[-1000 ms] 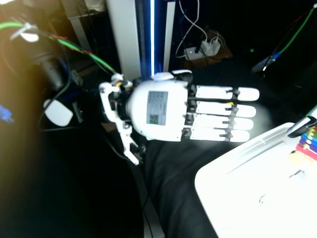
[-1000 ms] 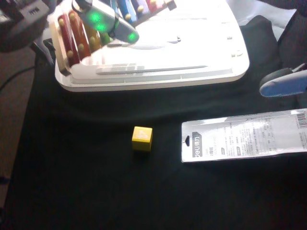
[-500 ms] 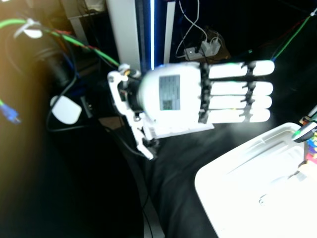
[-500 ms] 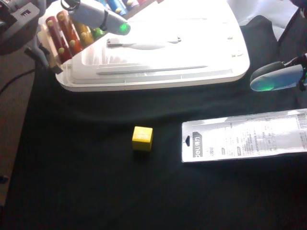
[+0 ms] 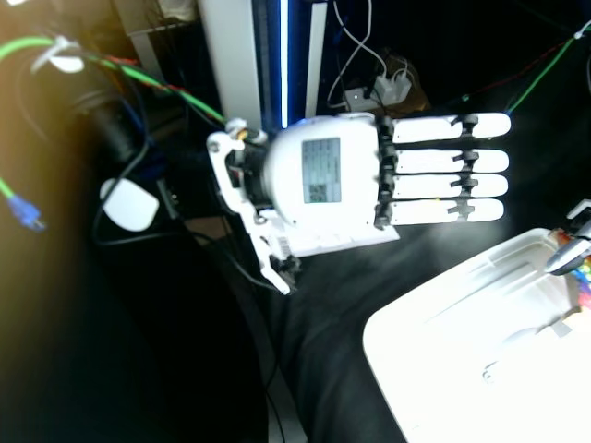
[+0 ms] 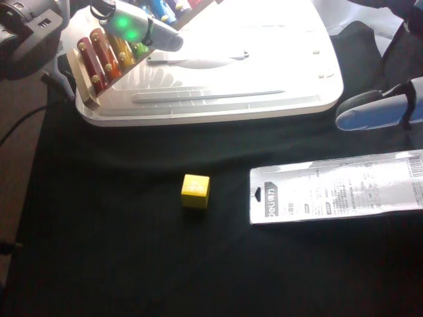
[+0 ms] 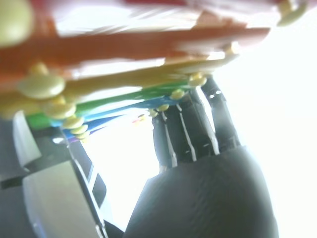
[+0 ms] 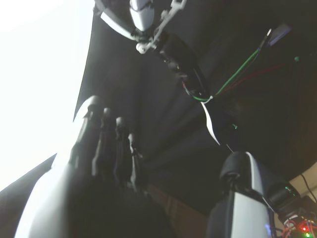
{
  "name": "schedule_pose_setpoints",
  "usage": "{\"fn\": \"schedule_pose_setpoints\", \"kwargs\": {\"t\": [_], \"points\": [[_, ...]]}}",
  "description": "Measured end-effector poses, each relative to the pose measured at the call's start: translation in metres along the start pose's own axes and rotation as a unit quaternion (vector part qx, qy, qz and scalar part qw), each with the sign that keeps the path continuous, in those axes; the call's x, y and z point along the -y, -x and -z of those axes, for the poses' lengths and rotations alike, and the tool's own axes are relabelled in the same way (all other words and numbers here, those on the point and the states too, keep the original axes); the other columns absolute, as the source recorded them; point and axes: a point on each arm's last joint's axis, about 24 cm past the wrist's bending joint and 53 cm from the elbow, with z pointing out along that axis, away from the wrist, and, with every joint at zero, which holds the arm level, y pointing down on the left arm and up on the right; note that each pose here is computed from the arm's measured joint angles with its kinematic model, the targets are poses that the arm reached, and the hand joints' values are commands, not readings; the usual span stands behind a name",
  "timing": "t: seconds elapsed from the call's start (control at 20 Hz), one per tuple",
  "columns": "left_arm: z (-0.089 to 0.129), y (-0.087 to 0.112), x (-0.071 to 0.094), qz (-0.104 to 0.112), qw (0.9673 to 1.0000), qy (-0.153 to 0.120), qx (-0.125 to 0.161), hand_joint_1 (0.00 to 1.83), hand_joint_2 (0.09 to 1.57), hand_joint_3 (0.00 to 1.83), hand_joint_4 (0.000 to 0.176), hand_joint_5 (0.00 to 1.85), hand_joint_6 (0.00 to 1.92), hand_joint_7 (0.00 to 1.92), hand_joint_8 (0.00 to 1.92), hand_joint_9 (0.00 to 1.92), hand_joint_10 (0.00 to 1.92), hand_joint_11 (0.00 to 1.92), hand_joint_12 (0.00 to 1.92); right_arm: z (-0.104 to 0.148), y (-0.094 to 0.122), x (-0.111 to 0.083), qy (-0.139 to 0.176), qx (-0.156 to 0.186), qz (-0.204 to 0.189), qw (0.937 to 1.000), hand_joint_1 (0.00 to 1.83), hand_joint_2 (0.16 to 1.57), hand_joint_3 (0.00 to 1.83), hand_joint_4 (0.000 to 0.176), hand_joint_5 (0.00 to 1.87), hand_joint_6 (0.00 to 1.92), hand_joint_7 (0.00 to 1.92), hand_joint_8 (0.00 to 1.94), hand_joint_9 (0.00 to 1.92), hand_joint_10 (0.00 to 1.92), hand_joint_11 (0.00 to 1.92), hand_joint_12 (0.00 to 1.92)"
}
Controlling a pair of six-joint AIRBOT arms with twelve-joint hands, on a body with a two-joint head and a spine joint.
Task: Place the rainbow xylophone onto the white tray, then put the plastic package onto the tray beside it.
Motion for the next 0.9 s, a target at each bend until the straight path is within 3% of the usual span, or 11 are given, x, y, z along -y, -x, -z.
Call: {"fn": "schedule_pose_setpoints", "kwargs": {"t": [0.05,0.1,0.3,0.4,0.55,0.65,0.75,0.9], "points": [[0.0,0.0,0.0,0.001,1.0,0.0,0.0,0.87,1.0,0.0,0.0,0.81,0.01,0.96,0.01,0.94,0.01,0.54,0.81,0.0,0.0,0.0,0.0,0.0,0.0,1.0,0.73,0.87,0.01,0.053,0.08,0.0,0.18,0.0,0.18,0.0,0.2,0.0],[0.0,-0.001,0.001,0.0,1.0,-0.002,-0.001,0.92,0.99,0.0,0.0,0.81,0.01,0.93,0.0,0.94,0.01,0.55,0.8,0.0,0.0,0.0,0.001,0.0,0.0,1.0,0.76,0.87,0.01,0.042,0.08,0.0,0.18,0.0,0.18,0.0,0.18,0.0],[-0.001,-0.005,0.003,-0.005,1.0,-0.005,-0.005,1.02,0.97,0.0,0.0,0.84,0.01,0.92,0.01,0.97,0.01,0.6,0.73,0.0,0.0,0.0,0.001,0.0,0.0,1.0,0.77,0.88,0.01,0.045,0.06,0.0,0.16,0.0,0.15,0.0,0.15,0.0],[-0.001,-0.006,0.003,-0.003,1.0,-0.005,-0.006,1.01,0.97,0.0,0.0,0.81,0.0,0.91,0.0,0.95,0.0,0.58,0.73,0.0,0.0,0.0,0.001,0.0,-0.001,1.0,0.76,0.88,0.01,0.03,0.05,0.0,0.16,0.0,0.15,0.0,0.17,0.01],[-0.001,-0.008,0.005,-0.007,0.9999,-0.007,-0.01,1.04,0.95,0.0,0.0,0.69,0.0,0.75,0.0,0.81,0.0,0.57,0.57,0.0,0.0,-0.001,0.001,0.0,-0.004,1.0,0.78,0.87,0.0,0.052,0.07,0.01,0.17,0.0,0.16,0.0,0.18,0.01],[-0.001,-0.01,0.005,-0.006,0.9999,-0.007,-0.013,1.03,0.94,0.0,0.0,0.58,0.0,0.61,0.0,0.63,0.0,0.45,0.44,0.0,0.0,-0.001,0.001,0.0,-0.004,1.0,0.76,0.87,0.0,0.062,0.07,0.01,0.17,0.0,0.16,0.0,0.17,0.01],[-0.001,-0.011,0.004,-0.009,0.9998,-0.005,-0.016,1.05,0.91,0.0,0.0,0.52,0.0,0.53,0.0,0.53,0.0,0.44,0.26,0.0,0.0,-0.001,0.001,0.0,-0.004,1.0,0.74,0.86,0.0,0.067,0.08,0.01,0.16,0.0,0.14,0.0,0.16,0.0],[-0.002,-0.011,0.006,-0.009,0.9998,-0.005,-0.015,1.02,0.88,0.0,0.0,0.47,0.0,0.5,0.0,0.49,0.0,0.47,0.1,0.0,0.0,-0.001,0.001,0.0,-0.004,1.0,0.73,0.84,0.0,0.057,0.09,0.01,0.17,0.0,0.15,0.0,0.2,0.02]]}}
